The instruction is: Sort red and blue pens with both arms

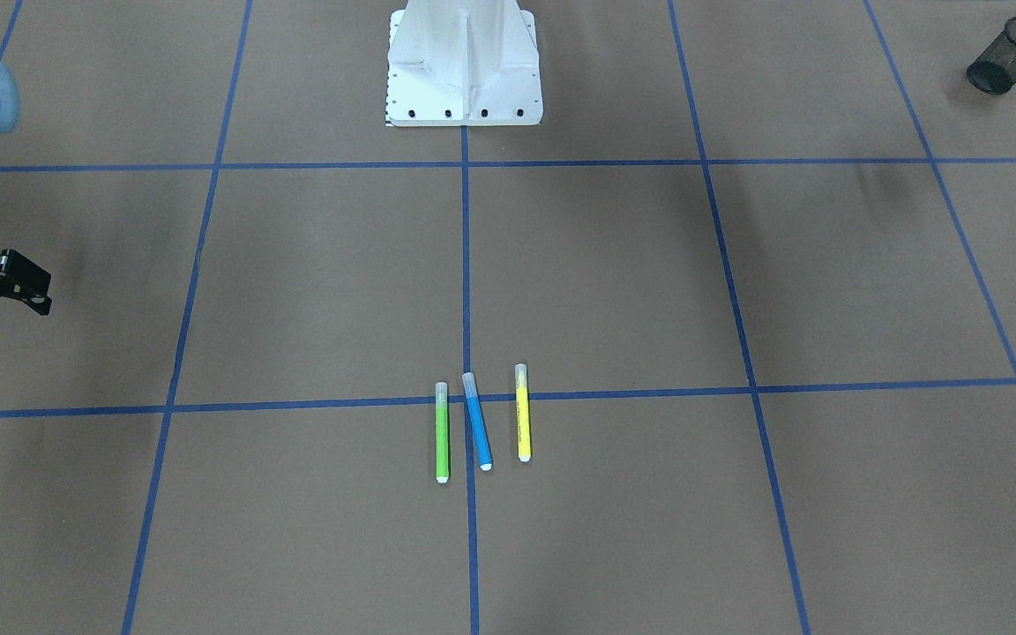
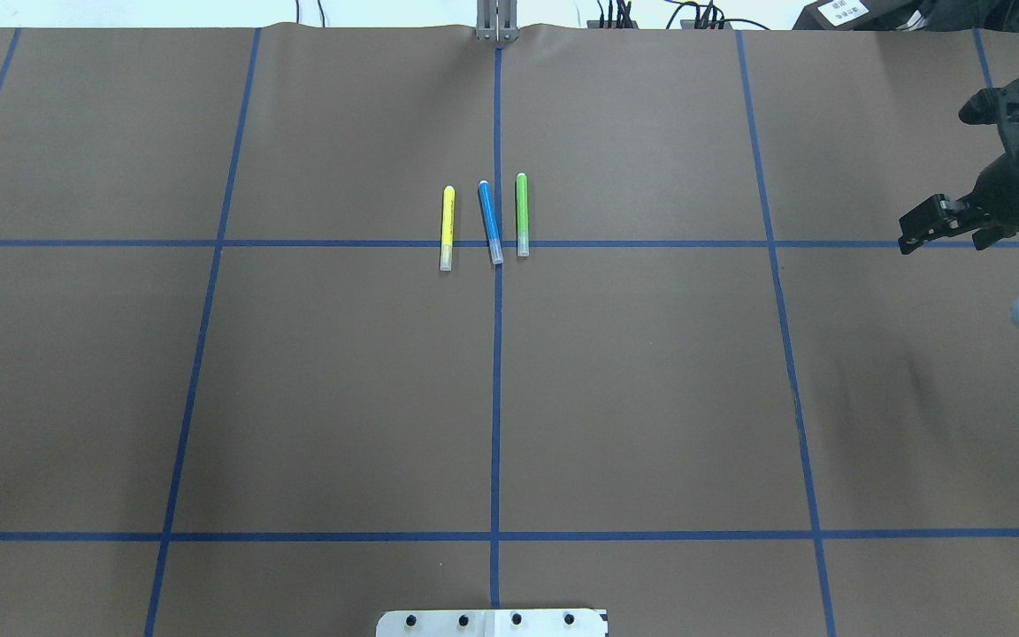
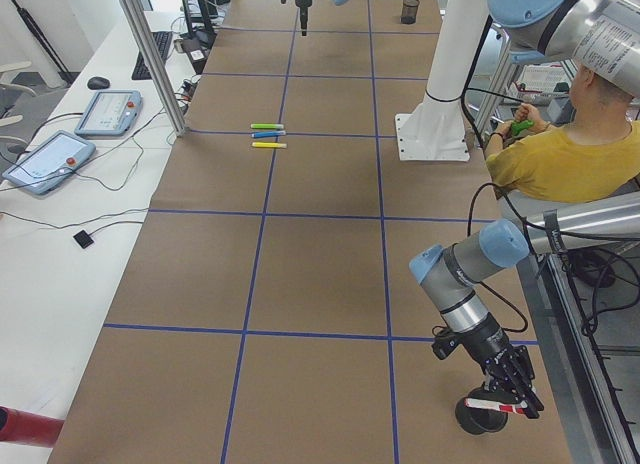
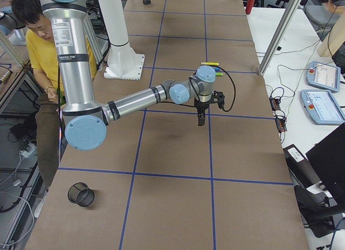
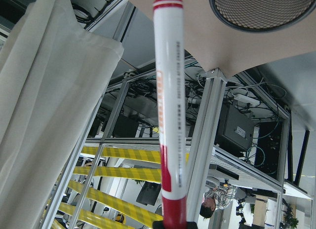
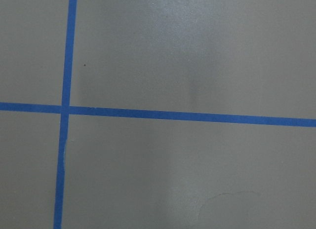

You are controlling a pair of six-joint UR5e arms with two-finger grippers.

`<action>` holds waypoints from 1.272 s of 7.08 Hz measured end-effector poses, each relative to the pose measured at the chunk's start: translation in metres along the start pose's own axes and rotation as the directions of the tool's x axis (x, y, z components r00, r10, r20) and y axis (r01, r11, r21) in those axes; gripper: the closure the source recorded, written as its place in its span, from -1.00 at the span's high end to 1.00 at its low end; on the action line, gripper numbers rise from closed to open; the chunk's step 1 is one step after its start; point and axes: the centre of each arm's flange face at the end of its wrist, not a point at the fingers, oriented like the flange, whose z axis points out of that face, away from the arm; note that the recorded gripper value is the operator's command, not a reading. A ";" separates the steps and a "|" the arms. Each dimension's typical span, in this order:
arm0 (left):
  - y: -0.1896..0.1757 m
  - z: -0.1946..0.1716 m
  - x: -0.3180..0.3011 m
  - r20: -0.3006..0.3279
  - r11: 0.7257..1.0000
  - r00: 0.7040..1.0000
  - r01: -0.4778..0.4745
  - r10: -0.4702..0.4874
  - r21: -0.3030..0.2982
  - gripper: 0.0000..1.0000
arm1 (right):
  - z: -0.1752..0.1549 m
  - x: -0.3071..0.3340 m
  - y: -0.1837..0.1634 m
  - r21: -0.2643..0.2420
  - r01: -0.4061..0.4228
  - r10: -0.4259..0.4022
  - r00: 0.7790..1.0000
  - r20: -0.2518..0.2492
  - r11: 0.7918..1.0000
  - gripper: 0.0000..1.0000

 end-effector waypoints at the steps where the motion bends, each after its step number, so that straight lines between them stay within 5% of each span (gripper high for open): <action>1: -0.002 0.004 0.005 -0.061 0.999 0.997 -0.035 0.036 0.019 -1.00 | 0.000 0.000 0.000 0.000 0.001 -0.001 1.000 0.000 1.000 1.00; 3: -0.006 0.013 0.010 -0.134 0.996 0.988 -0.078 0.084 0.048 -1.00 | 0.000 0.000 0.000 0.000 0.001 -0.001 1.000 -0.001 1.000 1.00; 9: -0.032 0.057 0.000 -0.197 0.990 0.974 -0.090 0.111 0.112 -1.00 | 0.001 -0.001 0.001 -0.002 0.002 -0.002 1.000 -0.001 1.000 1.00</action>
